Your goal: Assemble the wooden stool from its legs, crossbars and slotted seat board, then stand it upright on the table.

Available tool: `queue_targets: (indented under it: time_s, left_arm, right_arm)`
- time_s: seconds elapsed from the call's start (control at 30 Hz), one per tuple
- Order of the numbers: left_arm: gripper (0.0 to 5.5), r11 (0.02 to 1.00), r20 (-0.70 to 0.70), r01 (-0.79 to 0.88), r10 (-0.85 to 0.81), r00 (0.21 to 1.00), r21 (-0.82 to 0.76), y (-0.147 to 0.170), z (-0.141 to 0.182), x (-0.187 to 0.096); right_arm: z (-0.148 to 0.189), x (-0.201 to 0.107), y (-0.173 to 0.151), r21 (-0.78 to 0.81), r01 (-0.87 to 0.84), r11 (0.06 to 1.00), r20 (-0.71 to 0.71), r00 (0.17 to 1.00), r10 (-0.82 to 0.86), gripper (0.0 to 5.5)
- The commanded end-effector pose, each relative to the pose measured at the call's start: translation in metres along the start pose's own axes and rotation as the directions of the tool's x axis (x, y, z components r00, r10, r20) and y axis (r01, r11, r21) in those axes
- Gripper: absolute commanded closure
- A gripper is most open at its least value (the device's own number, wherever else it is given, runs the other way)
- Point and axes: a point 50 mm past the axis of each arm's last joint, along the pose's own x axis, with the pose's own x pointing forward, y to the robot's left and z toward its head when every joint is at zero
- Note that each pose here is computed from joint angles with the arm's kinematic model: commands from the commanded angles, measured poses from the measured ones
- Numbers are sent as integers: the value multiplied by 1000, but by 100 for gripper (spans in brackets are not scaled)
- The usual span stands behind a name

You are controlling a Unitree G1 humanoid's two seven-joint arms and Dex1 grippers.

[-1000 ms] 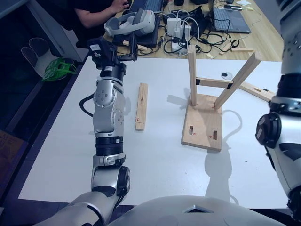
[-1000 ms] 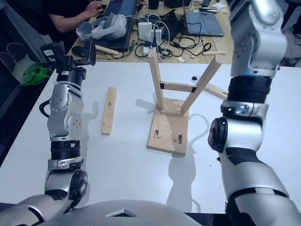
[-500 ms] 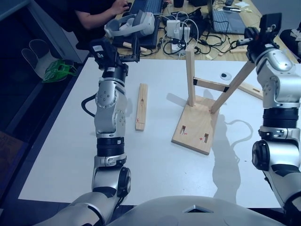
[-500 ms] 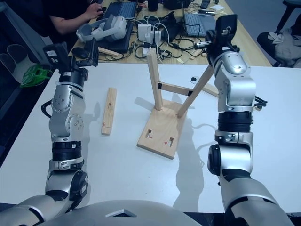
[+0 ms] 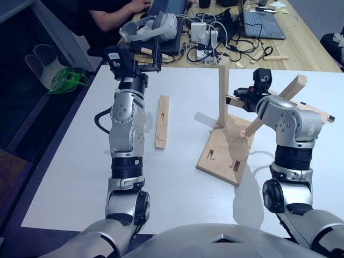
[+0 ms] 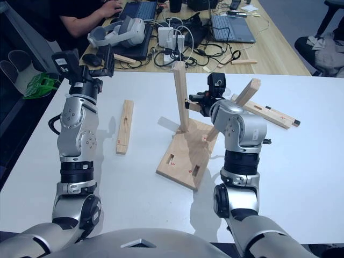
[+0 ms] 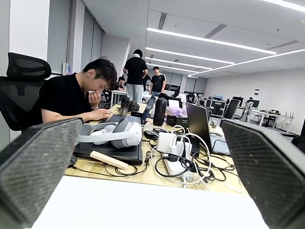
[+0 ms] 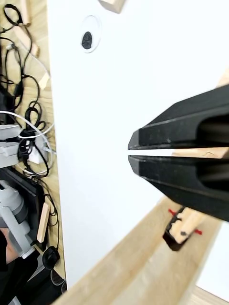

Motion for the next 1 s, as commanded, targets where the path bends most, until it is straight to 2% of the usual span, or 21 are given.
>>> queue_targets:
  time_s: [0.03, 0.1, 0.17, 0.23, 0.3, 0.37, 0.4, 0.47, 0.6, 0.67, 0.73, 0.9, 0.97, 1.0]
  left_arm:
    - [10, 1000, -14, -7, 7, 1000, 2, 0, -1, 0]
    - [10, 1000, -17, -10, 10, 1000, 1, 0, -2, -1]
    - [10, 1000, -17, -11, 11, 1000, -1, -1, -3, -2]
    - [10, 1000, -12, -11, 11, 1000, -4, -2, -2, -1]
    - [10, 1000, -9, -10, 10, 1000, -6, -3, -2, 0]
    - [10, 1000, -6, -11, 11, 1000, -6, -2, -2, 0]
    - [10, 1000, -5, -13, 13, 1000, -5, -2, -2, 0]
    - [10, 1000, -2, -17, 17, 1000, -4, -1, -1, -1]
    - [10, 1000, 3, -23, 23, 1000, -4, 0, -1, -1]
    - [10, 1000, 6, -28, 28, 1000, -2, 2, 0, -1]
    - [10, 999, 7, -33, 33, 999, 0, 3, 0, -2]
    - [10, 999, 8, -54, 54, 999, 8, 9, 1, -7]
    - [10, 998, 5, -63, 63, 998, 13, 11, 0, -9]
    - [10, 998, 3, -66, 66, 998, 14, 12, 0, -9]
  right_arm:
    - [-20, 5, -2, -70, 28, 997, 0, 1000, -28, 529]
    - [6, -3, 10, -242, 18, 970, 216, 976, 35, 529]
    - [31, -16, 30, -416, 21, 909, 416, 893, 170, 529]
    - [47, -28, 45, -521, 34, 853, 525, 801, 288, 529]
    - [57, -39, 60, -598, 25, 801, 573, 711, 406, 529]
    - [56, -48, 74, -612, -129, 780, 526, 671, 523, 529]
    - [50, -48, 77, -588, -238, 773, 467, 680, 565, 529]
    - [33, -53, 79, -510, -473, 718, 300, 685, 664, 529]
    - [-5, -74, 61, -425, -727, 540, -63, 618, 783, 529]
    - [-18, -86, 44, -403, -763, 505, -213, 615, 760, 529]
    - [-28, -93, 27, -410, -757, 509, -320, 642, 696, 529]
    - [-38, -107, -21, -472, -673, 570, -408, 739, 536, 529]
    - [-35, -112, -57, -516, -579, 631, -407, 814, 414, 529]
    - [-34, -115, -76, -527, -535, 660, -411, 840, 353, 512]
